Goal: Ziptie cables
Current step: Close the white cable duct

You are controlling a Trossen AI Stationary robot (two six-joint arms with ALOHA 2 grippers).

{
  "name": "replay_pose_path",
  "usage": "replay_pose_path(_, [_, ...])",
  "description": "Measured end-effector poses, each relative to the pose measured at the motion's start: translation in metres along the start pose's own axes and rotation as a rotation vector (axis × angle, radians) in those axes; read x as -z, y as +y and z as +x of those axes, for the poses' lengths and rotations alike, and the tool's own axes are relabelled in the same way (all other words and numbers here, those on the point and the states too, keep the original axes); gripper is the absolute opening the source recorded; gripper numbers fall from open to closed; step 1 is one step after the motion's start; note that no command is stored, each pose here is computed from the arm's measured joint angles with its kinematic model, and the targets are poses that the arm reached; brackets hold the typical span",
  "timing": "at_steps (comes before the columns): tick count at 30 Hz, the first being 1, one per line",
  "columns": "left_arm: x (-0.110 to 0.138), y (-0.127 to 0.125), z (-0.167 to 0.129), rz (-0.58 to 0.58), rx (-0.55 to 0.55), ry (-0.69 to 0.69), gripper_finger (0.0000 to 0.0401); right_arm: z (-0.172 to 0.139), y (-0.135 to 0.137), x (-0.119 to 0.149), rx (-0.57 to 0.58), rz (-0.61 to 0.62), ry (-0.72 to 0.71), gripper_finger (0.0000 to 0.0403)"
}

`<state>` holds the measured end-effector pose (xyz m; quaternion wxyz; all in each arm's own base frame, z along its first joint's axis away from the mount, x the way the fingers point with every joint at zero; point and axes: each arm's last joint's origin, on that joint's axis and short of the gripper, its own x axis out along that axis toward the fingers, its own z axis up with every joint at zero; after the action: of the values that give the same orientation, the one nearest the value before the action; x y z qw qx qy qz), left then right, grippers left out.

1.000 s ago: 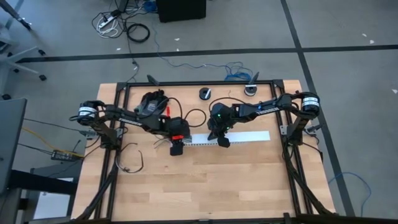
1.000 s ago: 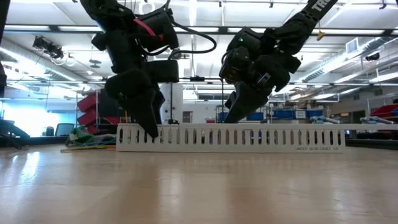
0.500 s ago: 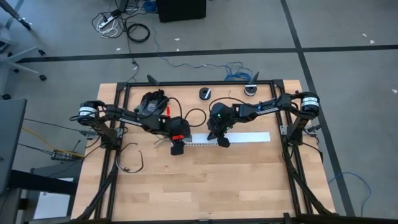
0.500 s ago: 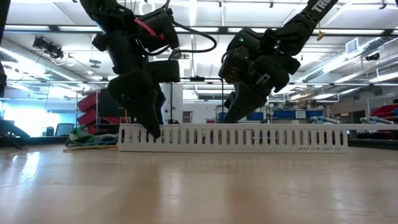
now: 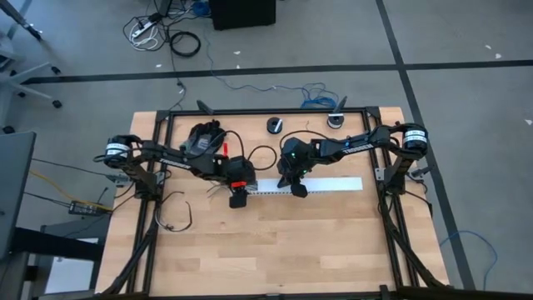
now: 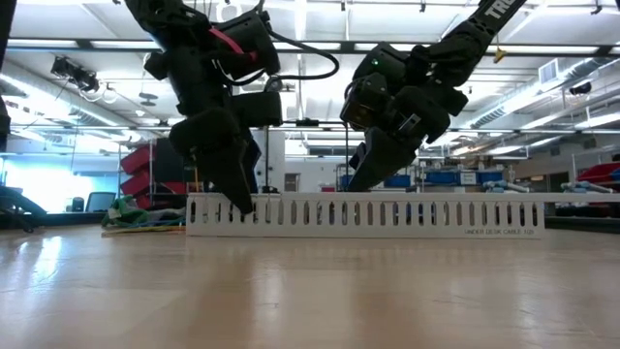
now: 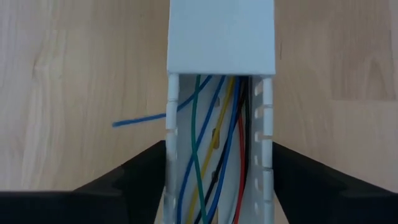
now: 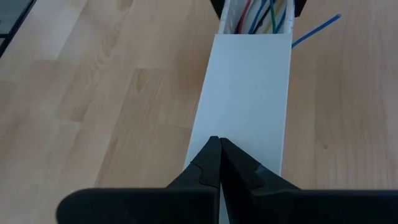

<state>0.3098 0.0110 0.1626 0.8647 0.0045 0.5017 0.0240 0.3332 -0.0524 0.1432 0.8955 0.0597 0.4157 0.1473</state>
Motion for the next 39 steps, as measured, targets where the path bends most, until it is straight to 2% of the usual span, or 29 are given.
replay_pose_path(5, [-0.004, 0.000, -0.001, 0.002, 0.003, -0.029, 0.0287, 0.000, 0.000, 0.001, -0.001, 0.002, 0.007, 0.0000])
replay_pose_path(9, [-0.006, 0.000, -0.001, 0.002, 0.004, -0.057, 0.0297, 0.000, 0.000, 0.001, -0.001, 0.004, 0.011, 0.0000])
replay_pose_path(20, [-0.009, 0.000, 0.000, 0.001, 0.003, -0.089, 0.0298, 0.000, 0.000, 0.001, -0.001, 0.004, 0.011, 0.0000])
replay_pose_path(28, [-0.003, -0.001, 0.018, 0.002, 0.006, -0.031, 0.0279, 0.000, 0.000, 0.001, -0.001, 0.004, 0.011, 0.0000])
replay_pose_path(39, [-0.008, -0.001, 0.017, 0.005, 0.012, -0.062, 0.0273, 0.000, 0.000, 0.001, -0.002, 0.005, 0.012, 0.0000])
